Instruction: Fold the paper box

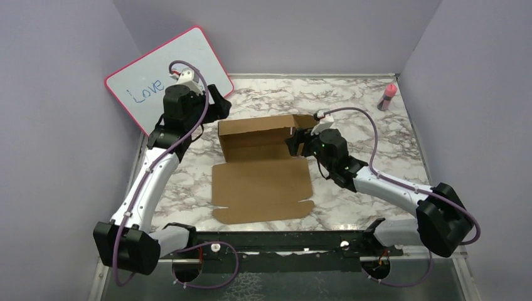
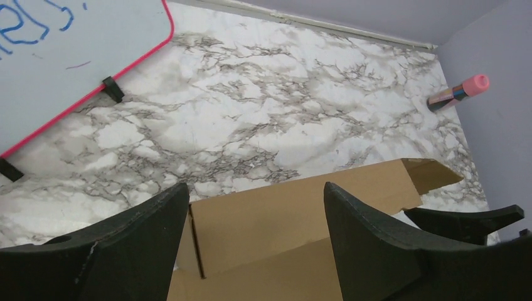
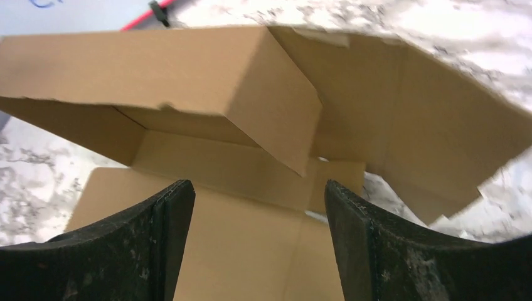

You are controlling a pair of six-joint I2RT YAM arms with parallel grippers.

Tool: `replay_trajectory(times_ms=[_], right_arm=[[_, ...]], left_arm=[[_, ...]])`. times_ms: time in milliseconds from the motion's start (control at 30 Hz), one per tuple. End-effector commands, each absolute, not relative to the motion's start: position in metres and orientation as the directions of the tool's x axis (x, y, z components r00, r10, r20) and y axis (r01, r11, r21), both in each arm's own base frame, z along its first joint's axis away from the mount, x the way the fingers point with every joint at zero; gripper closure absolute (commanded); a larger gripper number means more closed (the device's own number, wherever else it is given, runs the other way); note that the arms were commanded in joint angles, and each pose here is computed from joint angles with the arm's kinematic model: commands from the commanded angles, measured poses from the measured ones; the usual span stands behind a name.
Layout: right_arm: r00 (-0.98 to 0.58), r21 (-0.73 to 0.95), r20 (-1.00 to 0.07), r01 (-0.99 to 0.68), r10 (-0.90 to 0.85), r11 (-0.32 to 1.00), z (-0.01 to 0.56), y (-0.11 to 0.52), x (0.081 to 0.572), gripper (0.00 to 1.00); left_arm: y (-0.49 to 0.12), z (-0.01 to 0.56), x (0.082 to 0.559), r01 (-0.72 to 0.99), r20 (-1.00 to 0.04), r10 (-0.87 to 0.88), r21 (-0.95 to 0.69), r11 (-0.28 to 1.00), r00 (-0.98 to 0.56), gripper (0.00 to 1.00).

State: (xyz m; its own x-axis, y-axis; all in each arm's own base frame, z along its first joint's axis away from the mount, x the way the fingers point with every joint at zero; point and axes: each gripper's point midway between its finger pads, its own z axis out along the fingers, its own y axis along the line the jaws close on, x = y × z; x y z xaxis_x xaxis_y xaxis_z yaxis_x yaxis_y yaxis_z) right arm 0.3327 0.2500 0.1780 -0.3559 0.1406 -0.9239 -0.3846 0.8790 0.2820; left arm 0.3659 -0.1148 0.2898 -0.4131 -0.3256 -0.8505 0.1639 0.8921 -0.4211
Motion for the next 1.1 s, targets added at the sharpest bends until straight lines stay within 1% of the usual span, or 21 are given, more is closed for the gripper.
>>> replay_trajectory(times_ms=[0,233,367,467,667,800,933,1067], right_arm=[[-0.309,0.318,-0.923,-0.269,0.231,0.909,0.173,0.224,0.334,0.2],[-0.299,0.407,-0.89,-0.179,0.344,0.896,0.144,0.214,0.335,0.26],[-0.304,0.433,-0.874,-0.133,0.379,0.892,0.13,0.214,0.341,0.27],[-0.303,0.419,-0.878,-0.113,0.371,0.901,0.116,0.213,0.347,0.27],[-0.352,0.43,-0.852,-0.046,0.389,0.901,0.081,0.211,0.351,0.27],[-0.377,0.428,-0.846,-0.056,0.378,0.902,0.066,0.214,0.351,0.27],[-0.385,0.435,-0.844,-0.081,0.374,0.897,0.062,0.222,0.355,0.3],[-0.393,0.429,-0.846,-0.096,0.361,0.898,0.055,0.227,0.357,0.35]], left_arm=[[-0.153,0.284,0.373,0.269,-0.839,-0.237,-0.404,0.874,-0.49,0.2],[-0.221,0.277,0.395,0.371,-0.853,-0.146,-0.365,0.854,-0.502,0.2],[-0.258,0.267,0.4,0.464,-0.873,-0.033,-0.29,0.837,-0.486,0.2],[-0.275,0.26,0.404,0.496,-0.879,0.009,-0.261,0.828,-0.477,0.2],[-0.283,0.248,0.413,0.49,-0.894,0.026,-0.221,0.844,-0.448,0.2],[-0.287,0.238,0.416,0.502,-0.891,0.041,-0.216,0.838,-0.451,0.21],[-0.291,0.222,0.414,0.508,-0.877,0.046,-0.234,0.829,-0.478,0.22],[-0.296,0.209,0.411,0.517,-0.862,0.048,-0.257,0.817,-0.504,0.23]])
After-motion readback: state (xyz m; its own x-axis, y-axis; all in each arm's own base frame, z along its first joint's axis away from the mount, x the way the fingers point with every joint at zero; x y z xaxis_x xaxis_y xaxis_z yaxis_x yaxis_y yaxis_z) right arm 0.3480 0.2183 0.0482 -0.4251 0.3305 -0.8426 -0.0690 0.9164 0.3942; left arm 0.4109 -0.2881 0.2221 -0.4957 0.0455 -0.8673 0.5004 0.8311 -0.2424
